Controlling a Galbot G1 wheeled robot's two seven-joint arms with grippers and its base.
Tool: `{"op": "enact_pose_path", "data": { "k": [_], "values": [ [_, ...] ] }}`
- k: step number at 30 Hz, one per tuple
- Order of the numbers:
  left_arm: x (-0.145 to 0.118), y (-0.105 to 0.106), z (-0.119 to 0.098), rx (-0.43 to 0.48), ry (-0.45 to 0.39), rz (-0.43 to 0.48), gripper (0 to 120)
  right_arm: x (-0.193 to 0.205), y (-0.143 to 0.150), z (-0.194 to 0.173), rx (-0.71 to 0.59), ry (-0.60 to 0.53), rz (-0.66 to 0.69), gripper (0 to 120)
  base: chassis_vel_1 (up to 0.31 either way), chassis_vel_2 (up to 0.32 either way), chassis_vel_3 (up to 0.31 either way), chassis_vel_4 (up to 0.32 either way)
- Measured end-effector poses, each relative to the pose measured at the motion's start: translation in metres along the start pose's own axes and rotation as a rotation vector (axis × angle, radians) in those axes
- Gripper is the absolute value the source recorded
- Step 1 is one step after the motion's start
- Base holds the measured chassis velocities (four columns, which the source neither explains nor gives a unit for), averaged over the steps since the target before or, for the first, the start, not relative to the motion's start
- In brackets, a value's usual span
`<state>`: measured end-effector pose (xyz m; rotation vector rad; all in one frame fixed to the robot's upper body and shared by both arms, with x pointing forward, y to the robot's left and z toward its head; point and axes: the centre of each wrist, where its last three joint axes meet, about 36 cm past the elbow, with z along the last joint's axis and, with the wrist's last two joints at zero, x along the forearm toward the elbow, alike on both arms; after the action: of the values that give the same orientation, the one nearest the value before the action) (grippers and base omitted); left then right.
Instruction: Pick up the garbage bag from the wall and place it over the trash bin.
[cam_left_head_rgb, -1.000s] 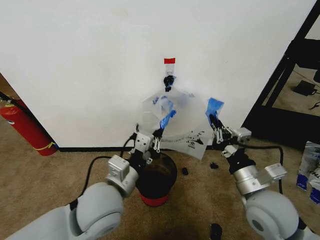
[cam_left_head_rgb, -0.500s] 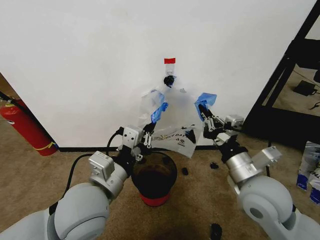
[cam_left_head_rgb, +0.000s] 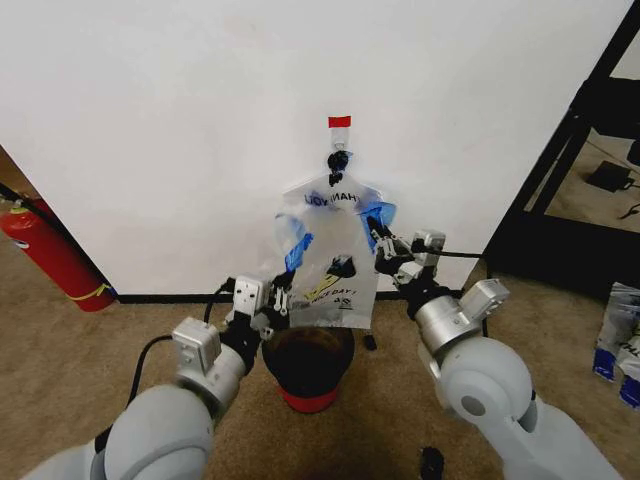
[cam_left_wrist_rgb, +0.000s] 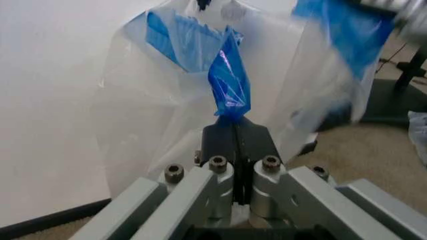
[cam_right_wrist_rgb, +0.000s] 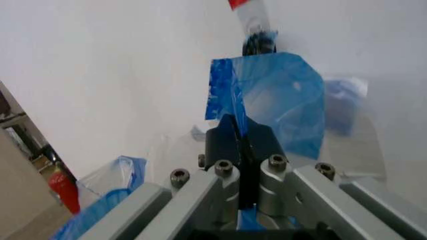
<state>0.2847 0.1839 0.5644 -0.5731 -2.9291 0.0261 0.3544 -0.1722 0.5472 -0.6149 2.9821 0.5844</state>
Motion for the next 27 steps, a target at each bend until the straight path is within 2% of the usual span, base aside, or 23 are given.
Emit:
{"op": "enact_pose_path", "data": {
  "k": [5,8,10,17,22,27],
  "values": [
    [0.0,-0.004,0.011,0.034,0.001,-0.013,0,-0.002,0.004,0.028,0.003,0.042,0.02,0,0.0,0.0,0.0,0.0],
    [-0.005,-0.005,0.027,0.069,0.018,-0.046,0,-0.005,0.011,0.053,-0.008,0.073,0.037,0,0.0,0.0,0.0,0.0],
    [-0.006,-0.006,0.031,0.074,0.023,-0.055,0,-0.006,0.011,0.056,-0.005,0.075,0.04,0,0.0,0.0,0.0,0.0],
    [-0.006,-0.012,0.047,0.103,0.043,-0.072,0,-0.008,0.001,0.054,0.037,0.056,0.058,0,0.0,0.0,0.0,0.0],
    [-0.009,-0.025,0.055,0.127,0.044,-0.056,0,0.003,-0.005,0.036,0.064,0.025,0.058,0,0.0,0.0,0.0,0.0],
    [-0.013,-0.03,0.061,0.13,0.045,-0.051,0,0.015,-0.006,0.04,0.063,0.053,0.064,0,0.0,0.0,0.0,0.0]
  ]
}}
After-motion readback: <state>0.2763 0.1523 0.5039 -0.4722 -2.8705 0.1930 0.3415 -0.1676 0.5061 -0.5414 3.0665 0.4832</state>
